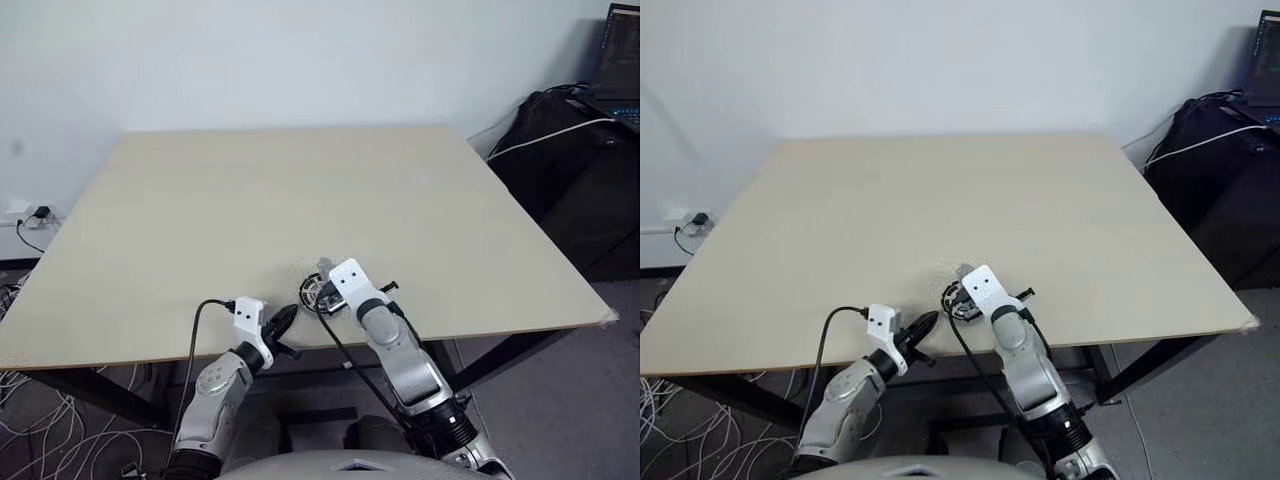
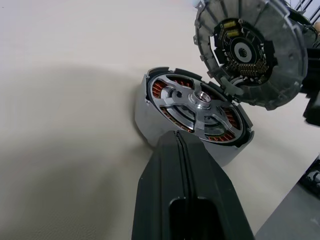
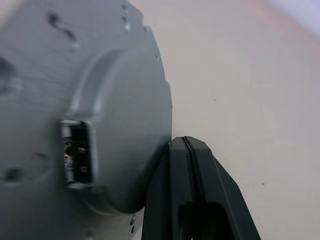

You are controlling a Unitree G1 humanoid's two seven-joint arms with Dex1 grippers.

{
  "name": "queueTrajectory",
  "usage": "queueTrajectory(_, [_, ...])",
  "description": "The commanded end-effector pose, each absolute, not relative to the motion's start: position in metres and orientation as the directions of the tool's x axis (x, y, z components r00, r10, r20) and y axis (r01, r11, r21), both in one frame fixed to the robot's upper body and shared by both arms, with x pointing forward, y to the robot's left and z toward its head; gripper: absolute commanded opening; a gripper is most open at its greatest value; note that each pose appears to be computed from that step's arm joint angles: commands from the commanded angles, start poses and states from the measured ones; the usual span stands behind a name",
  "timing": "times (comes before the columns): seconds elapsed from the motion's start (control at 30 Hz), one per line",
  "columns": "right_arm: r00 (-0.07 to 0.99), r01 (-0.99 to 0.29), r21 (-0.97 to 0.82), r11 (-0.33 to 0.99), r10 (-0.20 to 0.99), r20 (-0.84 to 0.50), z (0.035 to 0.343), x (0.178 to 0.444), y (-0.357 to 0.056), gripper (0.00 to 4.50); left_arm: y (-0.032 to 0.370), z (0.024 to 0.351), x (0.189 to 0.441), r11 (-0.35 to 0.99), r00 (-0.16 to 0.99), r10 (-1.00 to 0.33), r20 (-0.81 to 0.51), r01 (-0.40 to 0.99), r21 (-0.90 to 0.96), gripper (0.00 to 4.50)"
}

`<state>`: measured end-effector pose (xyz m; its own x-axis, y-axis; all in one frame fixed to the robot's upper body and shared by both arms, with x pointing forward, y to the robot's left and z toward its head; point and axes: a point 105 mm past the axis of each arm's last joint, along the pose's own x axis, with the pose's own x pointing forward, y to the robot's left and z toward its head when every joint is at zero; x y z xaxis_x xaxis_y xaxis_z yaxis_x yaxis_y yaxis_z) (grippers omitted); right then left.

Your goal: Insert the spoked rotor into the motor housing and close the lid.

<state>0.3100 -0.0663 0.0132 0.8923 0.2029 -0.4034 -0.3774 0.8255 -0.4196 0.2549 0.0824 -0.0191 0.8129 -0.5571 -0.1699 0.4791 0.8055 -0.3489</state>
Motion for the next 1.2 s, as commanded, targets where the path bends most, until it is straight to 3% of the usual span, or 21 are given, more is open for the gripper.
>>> queueTrajectory(0.03, [0.894, -0.400, -0.430, 0.809, 0.240, -0.379, 0.017, 0.315, -0.053, 0.02, 0.083, -0.006, 0.261, 0.805, 0.826, -0.551, -0.119, 0.489, -0.335, 0.00])
queueTrajectory(0.5, [0.872, -0.452, -0.452, 0.769, 0.274, -0.406, 0.000, 0.317, -0.040, 0.02, 0.085, -0.006, 0.261, 0.809, 0.828, -0.547, -0.122, 0.486, -0.331, 0.00])
queueTrajectory(0.73, [0.910, -0.403, -0.414, 0.816, 0.311, -0.274, 0.033, 0.323, -0.053, 0.02, 0.085, -0.006, 0.260, 0.809, 0.828, -0.547, -0.123, 0.485, -0.332, 0.00])
queueTrajectory(1.03, [0.894, -0.447, -0.277, 0.851, 0.413, -0.174, 0.076, 0.311, -0.080, 0.02, 0.083, -0.007, 0.259, 0.803, 0.822, -0.556, -0.125, 0.492, -0.336, 0.00])
queueTrajectory(1.13, [0.887, -0.461, -0.222, 0.859, 0.433, -0.162, 0.081, 0.310, -0.090, 0.57, 0.082, -0.007, 0.259, 0.800, 0.818, -0.561, -0.127, 0.496, -0.337, 0.00])
queueTrajectory(1.2, [0.872, -0.486, -0.195, 0.852, 0.458, -0.172, 0.079, 0.310, -0.093, 1.21, 0.081, -0.007, 0.259, 0.797, 0.814, -0.566, -0.128, 0.501, -0.338, 0.00])
